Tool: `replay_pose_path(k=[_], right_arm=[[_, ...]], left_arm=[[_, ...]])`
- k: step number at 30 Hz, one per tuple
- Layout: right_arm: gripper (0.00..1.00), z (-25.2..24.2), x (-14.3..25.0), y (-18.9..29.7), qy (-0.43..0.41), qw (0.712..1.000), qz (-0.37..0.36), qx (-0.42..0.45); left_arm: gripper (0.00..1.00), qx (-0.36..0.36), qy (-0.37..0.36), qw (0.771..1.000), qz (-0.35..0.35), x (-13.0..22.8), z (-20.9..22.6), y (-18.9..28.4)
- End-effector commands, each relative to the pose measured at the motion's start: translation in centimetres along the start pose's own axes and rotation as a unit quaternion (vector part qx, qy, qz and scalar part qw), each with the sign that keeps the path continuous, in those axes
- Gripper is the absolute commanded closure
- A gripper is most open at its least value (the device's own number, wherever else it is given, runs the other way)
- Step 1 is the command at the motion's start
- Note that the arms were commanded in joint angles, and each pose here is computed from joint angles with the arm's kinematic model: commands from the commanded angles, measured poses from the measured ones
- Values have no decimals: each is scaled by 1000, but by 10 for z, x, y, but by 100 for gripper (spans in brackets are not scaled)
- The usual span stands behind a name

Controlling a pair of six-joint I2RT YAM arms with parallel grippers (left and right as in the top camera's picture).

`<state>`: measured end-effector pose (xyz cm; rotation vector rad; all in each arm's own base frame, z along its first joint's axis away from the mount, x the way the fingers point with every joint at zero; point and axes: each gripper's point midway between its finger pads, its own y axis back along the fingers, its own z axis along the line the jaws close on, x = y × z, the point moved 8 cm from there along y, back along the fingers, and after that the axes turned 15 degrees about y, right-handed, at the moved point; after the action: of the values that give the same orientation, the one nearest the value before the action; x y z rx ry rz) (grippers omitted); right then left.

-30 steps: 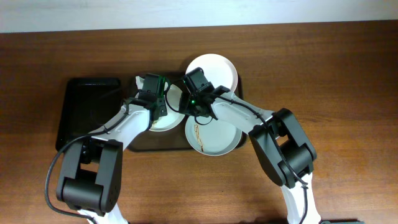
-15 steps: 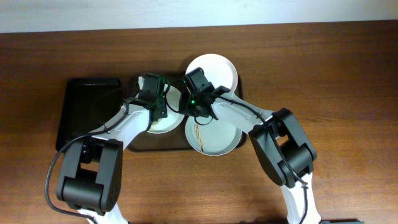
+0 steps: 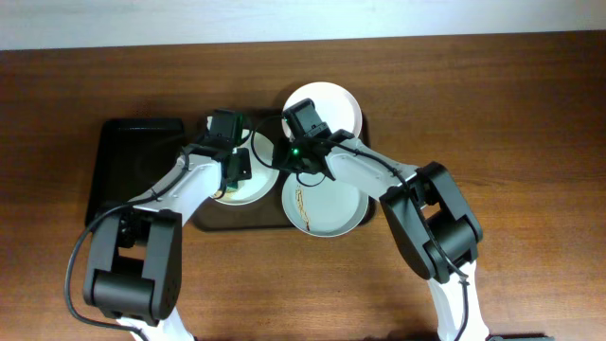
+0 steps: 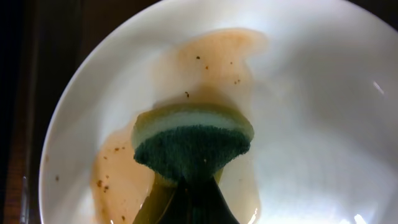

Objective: Clean dirty plates on tray and stack at the side
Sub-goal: 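Scrub the white plate surface with the sponge in the left gripper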

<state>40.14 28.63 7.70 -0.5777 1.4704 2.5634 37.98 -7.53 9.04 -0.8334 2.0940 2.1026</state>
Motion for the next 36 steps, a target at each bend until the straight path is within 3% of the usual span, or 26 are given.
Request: replay_pose_path(k=[1,7,14,18,20,23,26,29,31,33,36], right_arm=[[96,1,12,-12,-7,1000,26,-4],[96,0,12,-12,-9,1000,26,-4],[96,0,12,-12,-10,1000,29,-3],[96,-1,13,-12,-11,999,31,-2],[96,-1,13,-12,-11,999,31,-2],[96,-1,14,-11,-11,999,33,-1],[96,-1,14,-11,-12,999,34,0],[96,-2,15,-11,-12,999,35,1],[96,-2,15,-11,-12,999,36,1],[96,-2,15,-11,-12,999,36,1],[96,-2,15,-11,-12,999,36,1]], left_arm=[[99,21,-20,999,40,-5,-10,8],[99,-97,-59,993,15,-16,10,18],[99,-140,-71,987,34,2,16,-33],[99,-252,-72,963,-65,-18,31,-40],[99,-263,-56,956,-115,-31,29,-38],[99,-241,-27,955,-170,-47,19,-37],[99,-213,-40,964,-155,-48,10,-37],[99,-93,-80,992,-35,-30,-8,-42],[99,-21,-74,996,42,-16,-11,-44],[99,64,-60,987,131,-1,-10,-42],[99,143,-52,968,201,7,-3,-36]])
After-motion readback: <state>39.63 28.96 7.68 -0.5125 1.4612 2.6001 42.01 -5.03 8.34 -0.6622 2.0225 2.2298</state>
